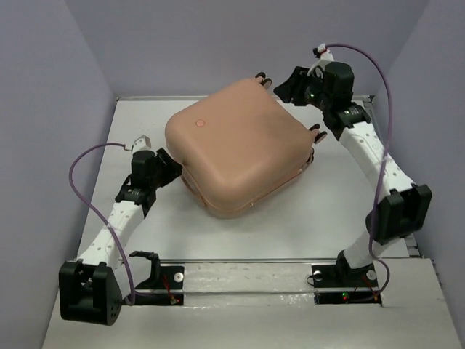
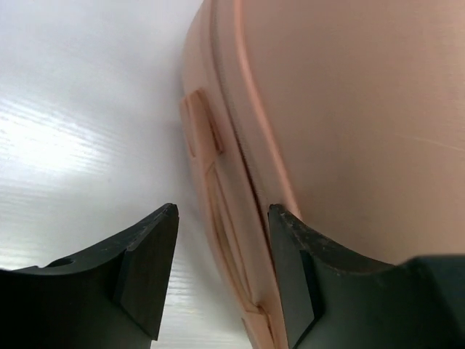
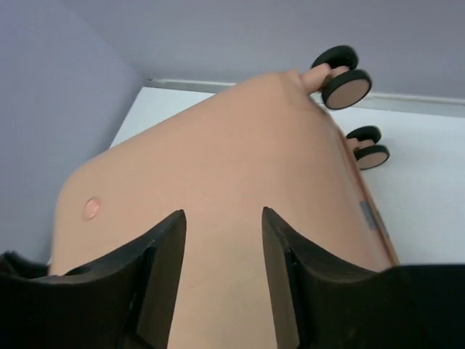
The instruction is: Pack the luggage
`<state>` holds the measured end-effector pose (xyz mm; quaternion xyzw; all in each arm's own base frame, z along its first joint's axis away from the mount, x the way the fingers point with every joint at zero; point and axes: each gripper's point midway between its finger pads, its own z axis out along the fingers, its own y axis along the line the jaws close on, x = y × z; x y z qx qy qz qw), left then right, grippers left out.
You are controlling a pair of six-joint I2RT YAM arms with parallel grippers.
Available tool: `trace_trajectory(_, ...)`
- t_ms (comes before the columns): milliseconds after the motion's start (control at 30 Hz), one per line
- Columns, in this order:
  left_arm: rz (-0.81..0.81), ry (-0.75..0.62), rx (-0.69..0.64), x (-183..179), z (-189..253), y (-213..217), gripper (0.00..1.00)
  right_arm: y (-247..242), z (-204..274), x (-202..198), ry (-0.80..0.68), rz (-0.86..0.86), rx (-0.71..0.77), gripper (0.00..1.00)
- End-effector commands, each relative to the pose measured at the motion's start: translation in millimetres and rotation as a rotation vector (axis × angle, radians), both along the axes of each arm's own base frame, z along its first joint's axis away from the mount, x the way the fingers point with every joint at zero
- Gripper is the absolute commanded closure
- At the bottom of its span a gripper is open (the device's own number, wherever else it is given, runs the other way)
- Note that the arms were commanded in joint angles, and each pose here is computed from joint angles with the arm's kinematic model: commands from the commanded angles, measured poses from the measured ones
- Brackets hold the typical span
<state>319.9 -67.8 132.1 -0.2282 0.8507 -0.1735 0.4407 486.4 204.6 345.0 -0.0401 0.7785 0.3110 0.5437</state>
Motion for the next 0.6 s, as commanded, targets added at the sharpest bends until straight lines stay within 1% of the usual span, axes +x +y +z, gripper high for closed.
trace_trajectory(0, 0.002, -0.291, -0.052, 14.7, 86.7, -6.0, 0.4, 14.8, -7.6, -77.0, -0.045, 0.156, 0.016, 0.67)
trace_trajectory(33, 0.037, -0.301, -0.021, 7.8, 91.1, 4.4, 0.41, 14.0, 13.3, -106.8, -0.109, 0.184, 0.037, 0.74)
trace_trajectory(67, 0.09, -0.307, 0.0, 5.0, 91.4, 15.2, 0.44, 22.6, -14.2, -126.8, -0.064, 0.216, 0.047, 0.9)
trace_trajectory(100, 0.11, -0.351, -0.006, 0.6, 103.5, 19.3, 0.46, 23.3, -18.8, -140.6, -0.066, 0.219, 0.058, 0.93)
trace_trajectory(133, 0.123, -0.376, -0.008, -0.2, 110.5, 22.1, 0.48, 15.9, -4.9, -163.1, -0.117, 0.207, 0.083, 0.93)
trace_trajectory(167, 0.13, -0.405, -0.012, 1.5, 124.3, 23.1, 0.5, 8.3, -13.9, -170.0, -0.099, 0.171, 0.095, 0.93)
trace_trajectory(200, 0.131, -0.419, -0.009, 3.2, 132.9, 24.1, 0.5, -7.9, -25.6, -166.7, -0.084, 0.063, 0.093, 0.93)
trace_trajectory(233, 0.131, -0.422, -0.001, 8.9, 138.8, 24.1, 0.5, -19.2, -56.2, -169.5, -0.029, -0.001, 0.082, 0.93)
trace_trajectory(267, 0.134, -0.468, -0.006, 14.9, 165.9, 24.1, 0.5, -31.3, -65.8, -174.2, -0.01, -0.058, 0.066, 0.93)
trace_trajectory(300, 0.13, -0.485, -0.006, 20.8, 177.5, 23.1, 0.49, -40.3, -81.5, -173.0, 0.024, -0.109, 0.039, 0.93)
trace_trajectory(333, 0.116, -0.478, -0.002, 36.7, 179.1, 18.8, 0.48, -53.6, -100.9, -169.6, 0.063, -0.186, 0.0, 0.93)
trace_trajectory(367, 0.092, -0.511, -0.024, 46.5, 208.5, 13.5, 0.47, -68.5, -117.1, -167.8, 0.111, -0.277, -0.025, 0.93)
trace_trajectory(400, 0.064, -0.516, -0.036, 56.0, 218.1, 8.5, 0.46, -73.3, -124.3, -169.5, 0.124, -0.303, -0.03, 0.93)
trace_trajectory(433, 0.034, -0.489, -0.037, 76.6, 212.6, 1.2, 0.43, -78.9, -141.9, -174.1, 0.152, -0.326, -0.044, 0.93)
trace_trajectory(467, 0.021, -0.486, -0.033, 88.8, 216.3, -1.7, 0.41, -84.5, -148.8, -177.1, 0.161, -0.353, -0.048, 0.93)
trace_trajectory(500, -0.009, -0.536, -0.049, 98.6, 248.4, -6.7, 0.38, -94.5, -149.6, -179.9, 0.153, -0.403, -0.047, 0.93)
trace_trajectory(533, -0.022, -0.469, -0.038, 125.0, 226.3, -9.9, 0.36, -98.8, -156.3, -183.1, 0.165, -0.421, -0.054, 0.93)
trace_trajectory(567, -0.038, -0.446, -0.026, 140.2, 221.3, -10.7, 0.34, -101.1, -160.8, -185.9, 0.172, -0.428, -0.059, 0.93)
